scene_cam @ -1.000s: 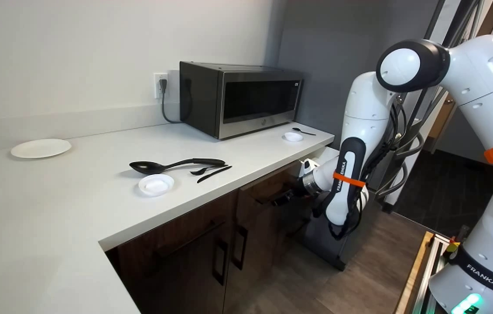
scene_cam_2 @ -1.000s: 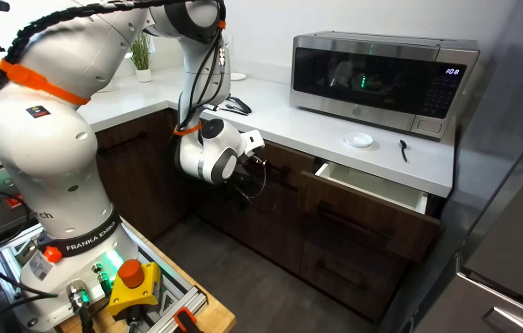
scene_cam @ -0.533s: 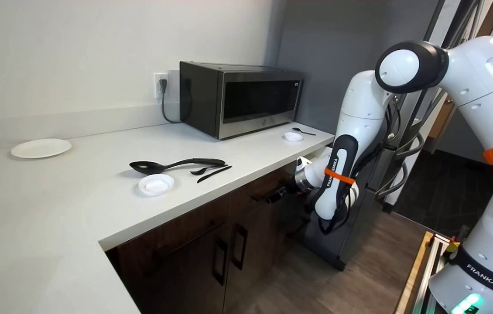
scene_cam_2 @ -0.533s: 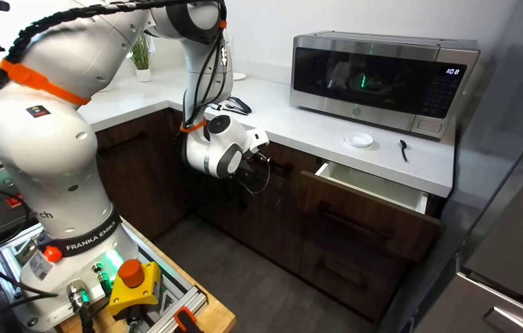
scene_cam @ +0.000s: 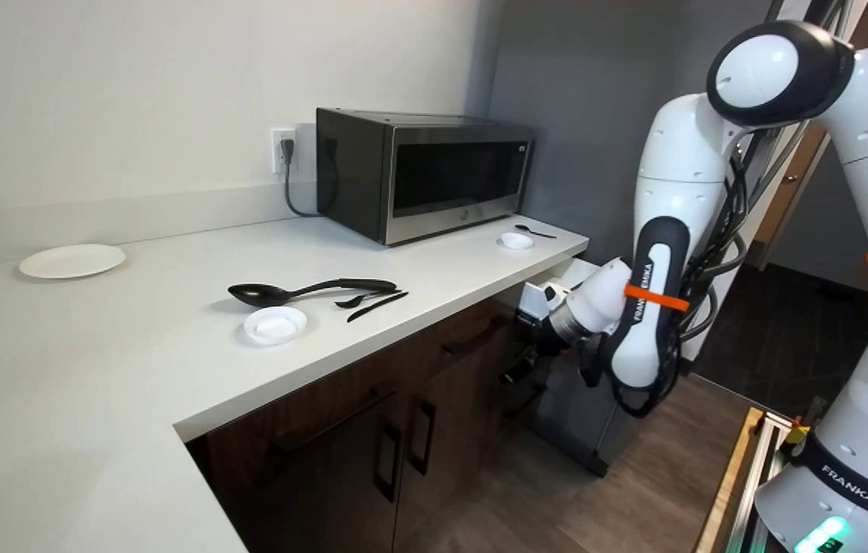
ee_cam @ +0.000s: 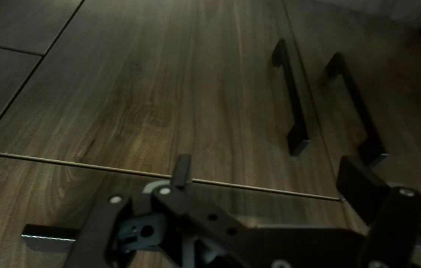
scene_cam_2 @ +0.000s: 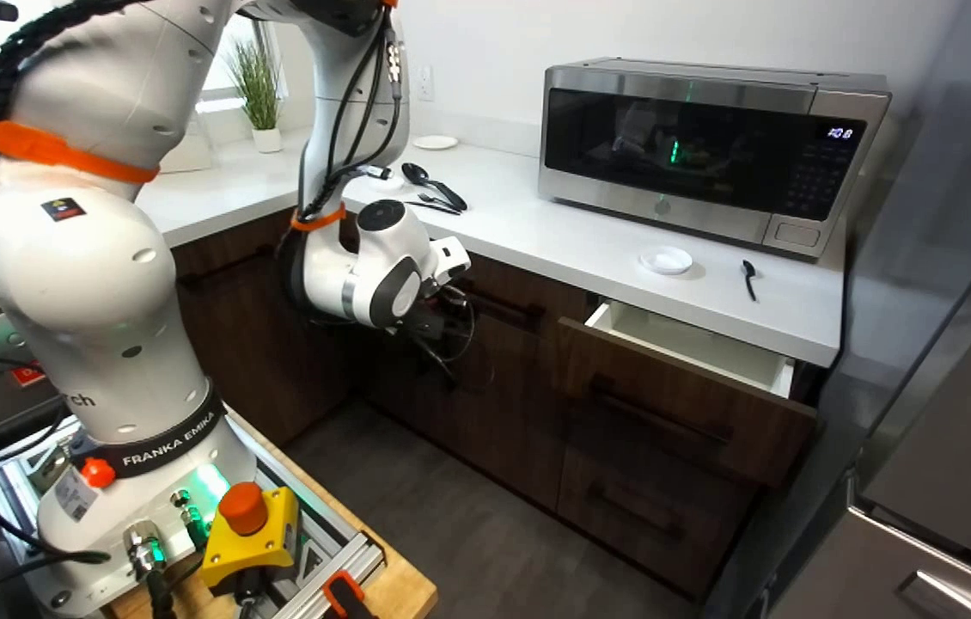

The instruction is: Close the middle drawer

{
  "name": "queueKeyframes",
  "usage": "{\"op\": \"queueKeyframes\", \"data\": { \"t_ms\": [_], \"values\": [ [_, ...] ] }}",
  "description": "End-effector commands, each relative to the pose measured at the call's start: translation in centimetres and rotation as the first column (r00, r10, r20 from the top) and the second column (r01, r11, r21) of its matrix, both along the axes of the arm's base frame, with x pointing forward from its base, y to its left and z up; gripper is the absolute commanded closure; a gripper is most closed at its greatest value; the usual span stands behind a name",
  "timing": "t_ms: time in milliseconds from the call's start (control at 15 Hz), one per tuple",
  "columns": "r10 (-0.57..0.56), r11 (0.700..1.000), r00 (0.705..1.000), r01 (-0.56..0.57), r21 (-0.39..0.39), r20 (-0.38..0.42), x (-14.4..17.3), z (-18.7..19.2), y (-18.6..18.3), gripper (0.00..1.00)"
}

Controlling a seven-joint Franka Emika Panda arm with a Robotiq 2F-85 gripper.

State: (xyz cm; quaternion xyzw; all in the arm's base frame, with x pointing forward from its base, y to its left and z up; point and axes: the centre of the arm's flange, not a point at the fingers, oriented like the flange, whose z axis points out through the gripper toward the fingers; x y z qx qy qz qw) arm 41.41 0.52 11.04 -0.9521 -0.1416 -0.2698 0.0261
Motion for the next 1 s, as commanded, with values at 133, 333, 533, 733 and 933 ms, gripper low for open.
{"op": "queueKeyframes", "data": {
  "t_ms": [133,333,533,733,933],
  "values": [
    [0.037,0.999,0.999,-0.037,0.018,0.023,-7.4,9.6,-1.7,0.0],
    [-0.007,0.999,0.992,0.0,0.049,0.13,-5.1,13.3,-3.0,0.0],
    [-0.028,0.997,0.972,0.009,0.081,0.232,-4.1,17.3,-3.6,0.0],
    [-0.022,0.994,0.947,-0.015,0.11,0.321,-4.6,21.7,-4.0,0.0],
    [-0.02,0.996,0.947,-0.01,0.093,0.32,0.1,18.8,-4.5,0.0]
  ]
}}
